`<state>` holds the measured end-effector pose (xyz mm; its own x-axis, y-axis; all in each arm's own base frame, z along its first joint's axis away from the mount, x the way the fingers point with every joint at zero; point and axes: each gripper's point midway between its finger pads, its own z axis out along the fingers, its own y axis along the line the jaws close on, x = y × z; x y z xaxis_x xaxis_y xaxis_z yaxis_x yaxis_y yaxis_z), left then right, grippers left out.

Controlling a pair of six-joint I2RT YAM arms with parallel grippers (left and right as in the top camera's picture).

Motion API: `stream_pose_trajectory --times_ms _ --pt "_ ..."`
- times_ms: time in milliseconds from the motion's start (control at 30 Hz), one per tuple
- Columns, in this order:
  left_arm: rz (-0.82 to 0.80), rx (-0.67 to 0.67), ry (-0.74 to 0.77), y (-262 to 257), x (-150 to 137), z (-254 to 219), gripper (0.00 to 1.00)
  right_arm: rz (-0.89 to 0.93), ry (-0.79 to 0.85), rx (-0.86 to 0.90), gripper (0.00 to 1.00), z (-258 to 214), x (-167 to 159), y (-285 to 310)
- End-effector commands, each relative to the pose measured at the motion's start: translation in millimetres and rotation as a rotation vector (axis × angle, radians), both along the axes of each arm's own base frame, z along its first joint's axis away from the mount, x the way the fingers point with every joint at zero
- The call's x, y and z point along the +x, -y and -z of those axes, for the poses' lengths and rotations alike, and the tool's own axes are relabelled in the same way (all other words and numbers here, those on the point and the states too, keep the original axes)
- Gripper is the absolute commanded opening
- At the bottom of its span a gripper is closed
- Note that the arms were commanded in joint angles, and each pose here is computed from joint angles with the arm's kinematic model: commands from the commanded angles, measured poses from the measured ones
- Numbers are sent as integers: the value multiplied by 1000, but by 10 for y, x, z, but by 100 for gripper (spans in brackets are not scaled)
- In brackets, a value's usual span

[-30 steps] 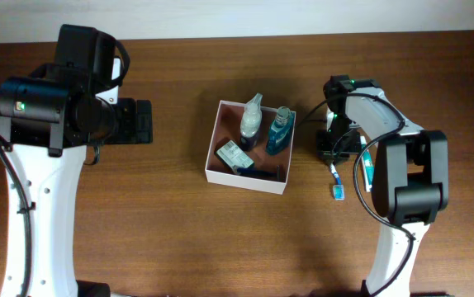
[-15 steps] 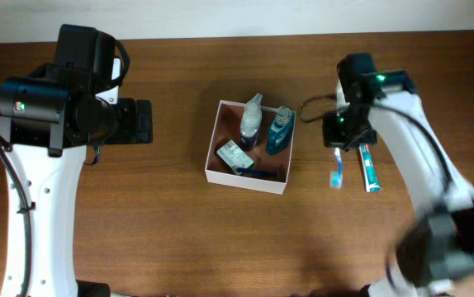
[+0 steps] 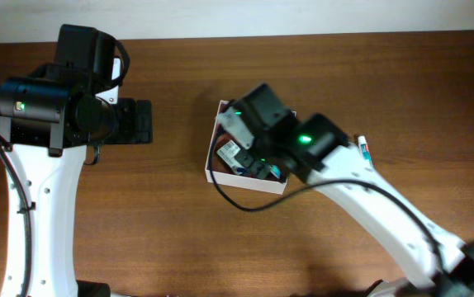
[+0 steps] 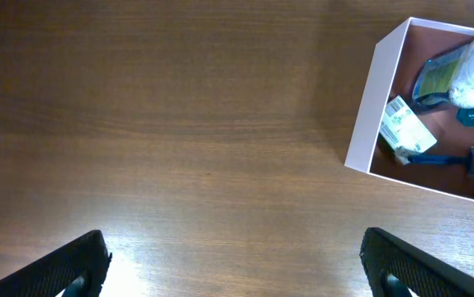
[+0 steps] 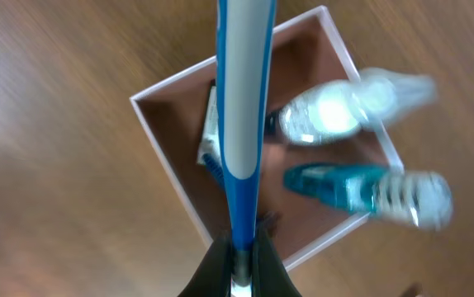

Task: Pack container
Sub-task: 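Place the toothbrush into the box and release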

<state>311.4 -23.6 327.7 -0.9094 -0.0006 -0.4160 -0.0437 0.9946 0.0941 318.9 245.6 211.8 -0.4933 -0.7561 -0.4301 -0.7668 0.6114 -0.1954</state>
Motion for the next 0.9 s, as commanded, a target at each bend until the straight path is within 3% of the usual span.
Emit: stream_pose_trajectory --times_ms 0,233,267,300,333,367,433,567,667,700,733,867 --pt "-12 0 27 -30 -34 -77 99 -159 46 -183 4 308 217 27" --pt "-12 0 27 -30 -34 -77 99 -175 -13 -253 4 822 454 32" --pt "-12 0 27 -29 -34 -77 99 -176 -22 -259 15 848 447 40" --pt "-12 0 27 -30 -34 -77 99 -179 -23 -260 48 824 425 40" --pt "-12 0 27 -31 -34 -77 99 -180 -22 -259 65 767 394 39" --pt "-12 0 27 -31 -34 -77 99 -179 -24 -258 73 694 362 62" --pt "-12 0 27 -29 -34 -77 99 -131 -33 -239 98 497 289 119" --pt "-12 0 27 -30 -34 -77 99 39 -42 -169 99 47 190 325" --pt "-12 0 27 -29 -34 -77 99 337 -47 -54 99 -310 206 811" --pt "-12 0 27 -30 -34 -77 99 415 -54 -28 99 -354 220 955" --pt "-12 0 27 -29 -34 -77 99 606 -72 23 99 -413 264 1328" --pt "-12 0 27 -31 -34 -77 99 851 -160 116 99 -298 371 1999"
